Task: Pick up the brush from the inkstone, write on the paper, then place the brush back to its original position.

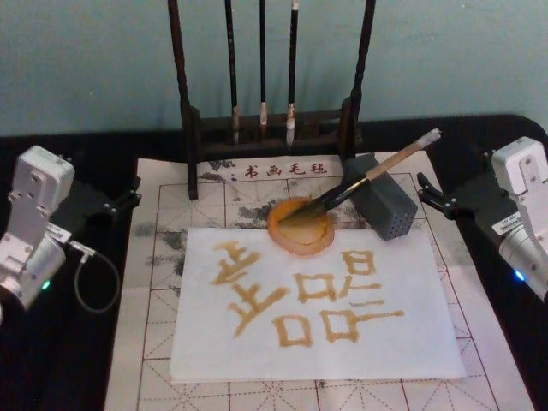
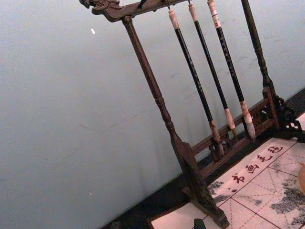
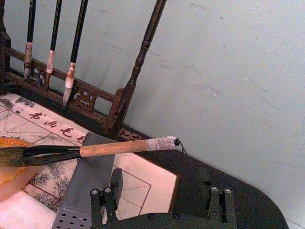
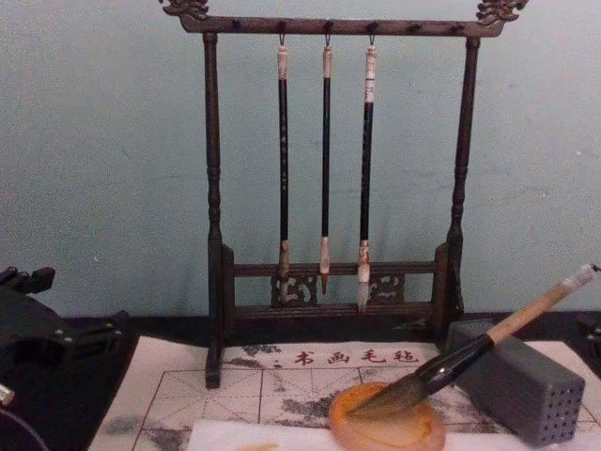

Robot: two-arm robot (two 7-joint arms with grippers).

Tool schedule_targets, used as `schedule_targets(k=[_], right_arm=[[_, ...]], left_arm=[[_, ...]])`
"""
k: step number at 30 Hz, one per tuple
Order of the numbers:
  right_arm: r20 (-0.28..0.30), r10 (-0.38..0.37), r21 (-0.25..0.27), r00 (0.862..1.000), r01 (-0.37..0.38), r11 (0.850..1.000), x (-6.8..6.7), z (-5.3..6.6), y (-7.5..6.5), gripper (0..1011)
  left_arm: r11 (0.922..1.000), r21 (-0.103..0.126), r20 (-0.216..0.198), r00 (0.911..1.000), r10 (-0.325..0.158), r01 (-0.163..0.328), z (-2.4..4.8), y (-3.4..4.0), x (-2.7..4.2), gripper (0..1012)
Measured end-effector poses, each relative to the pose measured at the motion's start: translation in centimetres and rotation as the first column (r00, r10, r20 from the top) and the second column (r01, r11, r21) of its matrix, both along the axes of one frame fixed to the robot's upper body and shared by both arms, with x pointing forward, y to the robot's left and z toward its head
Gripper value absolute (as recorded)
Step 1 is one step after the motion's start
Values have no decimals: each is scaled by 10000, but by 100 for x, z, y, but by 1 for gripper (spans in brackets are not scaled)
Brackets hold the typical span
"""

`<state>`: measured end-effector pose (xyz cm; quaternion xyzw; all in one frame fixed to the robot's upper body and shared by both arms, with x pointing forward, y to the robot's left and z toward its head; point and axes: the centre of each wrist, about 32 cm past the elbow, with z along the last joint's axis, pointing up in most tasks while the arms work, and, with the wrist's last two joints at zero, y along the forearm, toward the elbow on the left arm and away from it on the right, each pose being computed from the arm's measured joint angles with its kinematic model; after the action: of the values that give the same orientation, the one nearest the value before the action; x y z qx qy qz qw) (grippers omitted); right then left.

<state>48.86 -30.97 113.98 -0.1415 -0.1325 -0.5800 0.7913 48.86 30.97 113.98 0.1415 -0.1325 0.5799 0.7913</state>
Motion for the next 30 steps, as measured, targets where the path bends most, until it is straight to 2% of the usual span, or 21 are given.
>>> schedule_targets(k=[30], right_arm=[[-1,0,0,10000,0,10000,0,0,0,1002]], left_arm=[[10000,-1,1,10000,0,0,0,0,0,1001]])
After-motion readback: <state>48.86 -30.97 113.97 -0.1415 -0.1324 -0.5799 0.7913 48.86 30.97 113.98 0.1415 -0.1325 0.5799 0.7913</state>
